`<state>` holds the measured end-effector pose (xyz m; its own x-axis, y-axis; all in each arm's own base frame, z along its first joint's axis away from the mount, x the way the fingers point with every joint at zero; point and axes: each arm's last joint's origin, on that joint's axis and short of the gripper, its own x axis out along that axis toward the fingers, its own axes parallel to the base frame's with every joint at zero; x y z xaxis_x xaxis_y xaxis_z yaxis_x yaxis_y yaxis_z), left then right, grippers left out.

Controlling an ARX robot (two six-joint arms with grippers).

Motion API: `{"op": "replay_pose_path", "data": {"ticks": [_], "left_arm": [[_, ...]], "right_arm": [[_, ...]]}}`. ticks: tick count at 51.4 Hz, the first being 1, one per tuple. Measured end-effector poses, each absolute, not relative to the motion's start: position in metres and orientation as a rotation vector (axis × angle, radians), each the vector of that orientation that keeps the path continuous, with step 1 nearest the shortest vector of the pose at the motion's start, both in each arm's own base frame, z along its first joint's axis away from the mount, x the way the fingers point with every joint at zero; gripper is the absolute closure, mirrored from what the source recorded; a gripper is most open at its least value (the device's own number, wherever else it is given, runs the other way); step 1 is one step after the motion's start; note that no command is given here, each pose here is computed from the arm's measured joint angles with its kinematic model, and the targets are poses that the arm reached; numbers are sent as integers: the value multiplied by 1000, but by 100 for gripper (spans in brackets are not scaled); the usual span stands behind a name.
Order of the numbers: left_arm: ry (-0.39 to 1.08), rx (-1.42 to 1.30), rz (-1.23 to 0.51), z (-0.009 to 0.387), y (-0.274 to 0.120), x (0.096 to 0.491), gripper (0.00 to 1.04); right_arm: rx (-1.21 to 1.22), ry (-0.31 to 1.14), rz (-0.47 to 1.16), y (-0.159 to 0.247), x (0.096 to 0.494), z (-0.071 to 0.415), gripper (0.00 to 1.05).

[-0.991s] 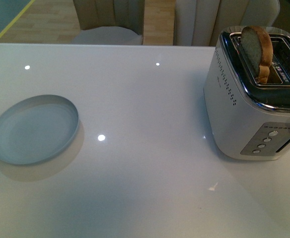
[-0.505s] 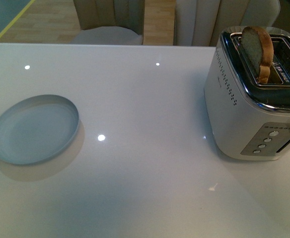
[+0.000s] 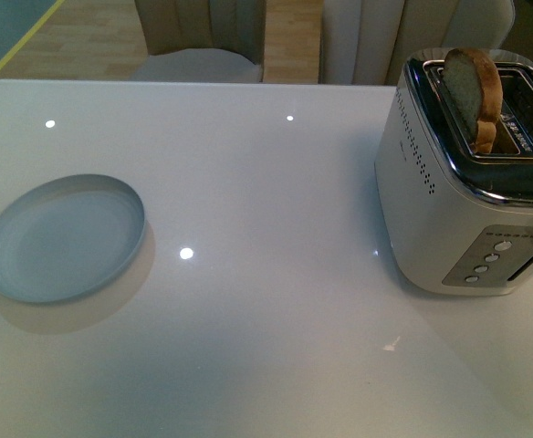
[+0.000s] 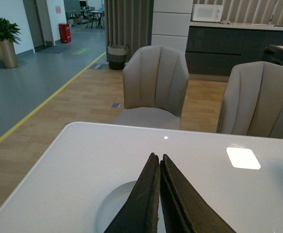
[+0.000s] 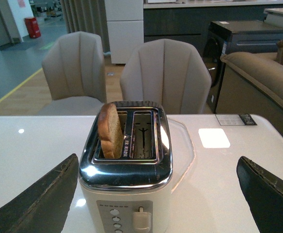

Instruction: Left arm holds plate, right arm toasts bread

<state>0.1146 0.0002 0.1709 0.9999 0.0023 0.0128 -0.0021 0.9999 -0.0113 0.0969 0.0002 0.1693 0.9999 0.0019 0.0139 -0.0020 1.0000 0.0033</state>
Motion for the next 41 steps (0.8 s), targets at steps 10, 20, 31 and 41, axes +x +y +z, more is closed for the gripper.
{"op": "replay_pose_path", "data": {"ticks": [10, 20, 31, 41], "left_arm": [[-14, -12, 2, 171, 0, 111, 102], [-13, -12, 2, 170, 0, 108, 102], [-8, -11, 2, 168, 0, 97, 102], [-8, -11, 2, 168, 0, 97, 95]], "right_arm": [[3, -14, 2, 0, 97, 169, 9], [3, -14, 2, 0, 97, 169, 9], [3, -14, 2, 0, 97, 169, 9], [3, -14, 2, 0, 97, 169, 9]]}}
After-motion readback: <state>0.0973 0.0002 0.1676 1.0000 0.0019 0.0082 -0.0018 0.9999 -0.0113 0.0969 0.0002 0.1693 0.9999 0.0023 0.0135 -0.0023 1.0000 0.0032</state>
